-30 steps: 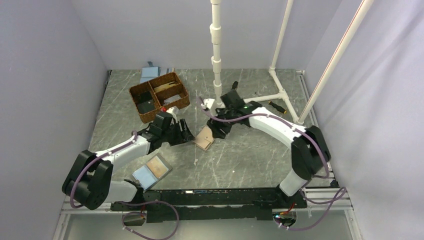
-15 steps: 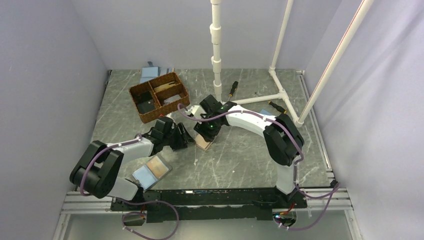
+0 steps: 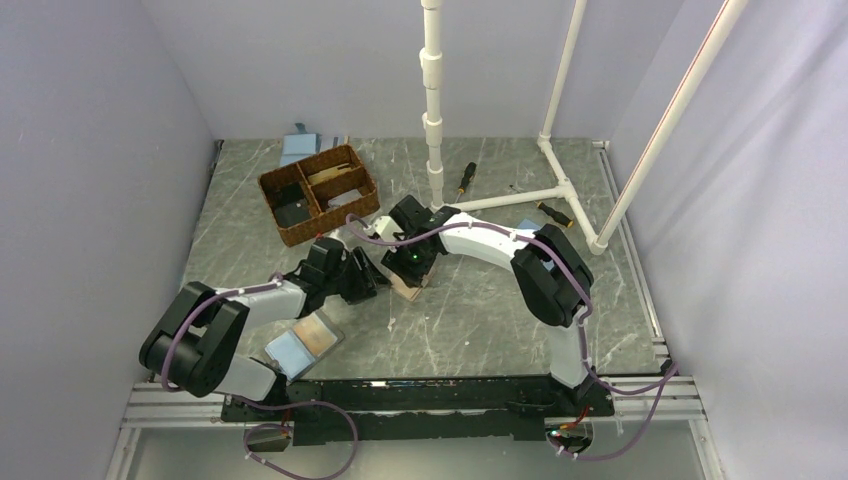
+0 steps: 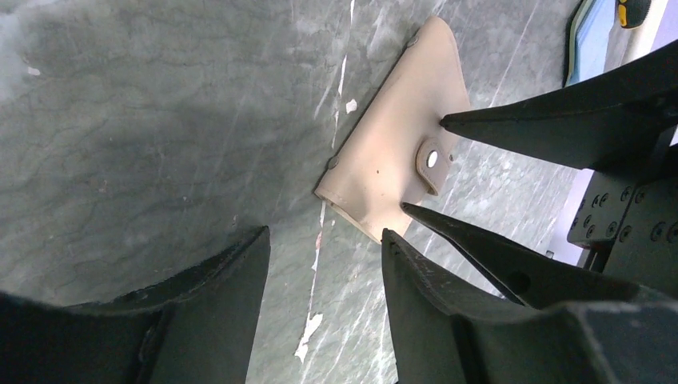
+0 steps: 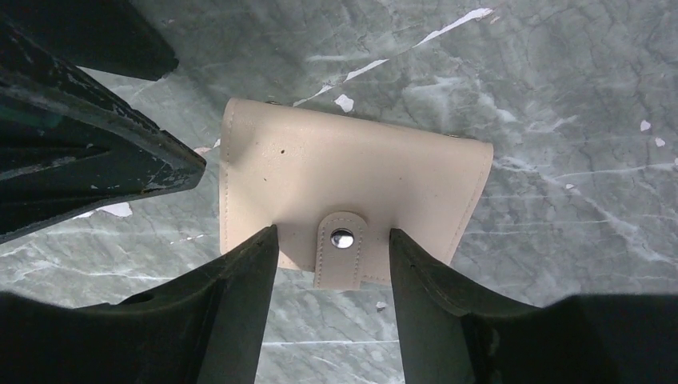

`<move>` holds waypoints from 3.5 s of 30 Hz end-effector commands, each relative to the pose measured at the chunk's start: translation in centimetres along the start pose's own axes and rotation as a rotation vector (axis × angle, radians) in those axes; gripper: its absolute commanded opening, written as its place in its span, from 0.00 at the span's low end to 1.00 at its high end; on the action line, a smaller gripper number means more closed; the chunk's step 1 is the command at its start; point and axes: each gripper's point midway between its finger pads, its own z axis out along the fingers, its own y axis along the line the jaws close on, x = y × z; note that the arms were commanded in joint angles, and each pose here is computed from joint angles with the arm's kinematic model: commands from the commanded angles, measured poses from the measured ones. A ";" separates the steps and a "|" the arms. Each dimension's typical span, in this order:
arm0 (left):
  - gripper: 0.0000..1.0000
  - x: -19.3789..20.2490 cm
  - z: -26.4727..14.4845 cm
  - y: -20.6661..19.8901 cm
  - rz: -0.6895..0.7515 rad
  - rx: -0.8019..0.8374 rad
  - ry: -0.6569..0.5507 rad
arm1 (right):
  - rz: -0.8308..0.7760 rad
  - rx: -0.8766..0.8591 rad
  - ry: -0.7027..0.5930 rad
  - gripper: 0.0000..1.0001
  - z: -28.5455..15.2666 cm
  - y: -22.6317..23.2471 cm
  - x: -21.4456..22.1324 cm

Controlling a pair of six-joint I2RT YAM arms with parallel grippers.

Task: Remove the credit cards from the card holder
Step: Open the card holder at the center of the board.

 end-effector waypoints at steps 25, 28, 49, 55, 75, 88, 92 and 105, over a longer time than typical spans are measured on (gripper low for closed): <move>0.71 2.2 -2.7 -1.4 0.035 0.191 0.014 | -0.125 -0.209 -0.140 0.00 -4.5 1.4 1.0; 0.72 2.4 -2.7 -1.3 0.035 0.201 0.017 | -0.140 -0.242 -0.167 0.00 -5.3 1.6 1.0; 0.89 3.2 -4.4 -6.9 0.361 0.240 -0.072 | -0.154 -0.472 -0.363 0.00 -10.3 3.0 0.8; 0.88 3.6 -2.5 -6.3 0.337 0.181 -0.048 | -0.152 -0.465 -0.345 0.00 -9.9 2.8 1.1; 0.74 2.5 0.5 -6.3 0.372 0.115 -0.059 | -0.127 -0.443 -0.300 0.00 -8.8 1.7 1.9; 0.00 4.2 -0.1 -2.3 0.149 0.046 -0.060 | -0.115 -0.307 -0.179 0.00 -7.1 -1.3 4.4; 0.00 4.9 -0.8 -1.3 0.058 0.064 -0.071 | -0.099 -0.277 -0.093 0.00 -5.5 -2.0 5.7; 0.02 5.2 -0.6 -1.6 0.062 0.081 -0.055 | -0.075 -0.228 -0.016 0.08 -4.4 -2.9 6.7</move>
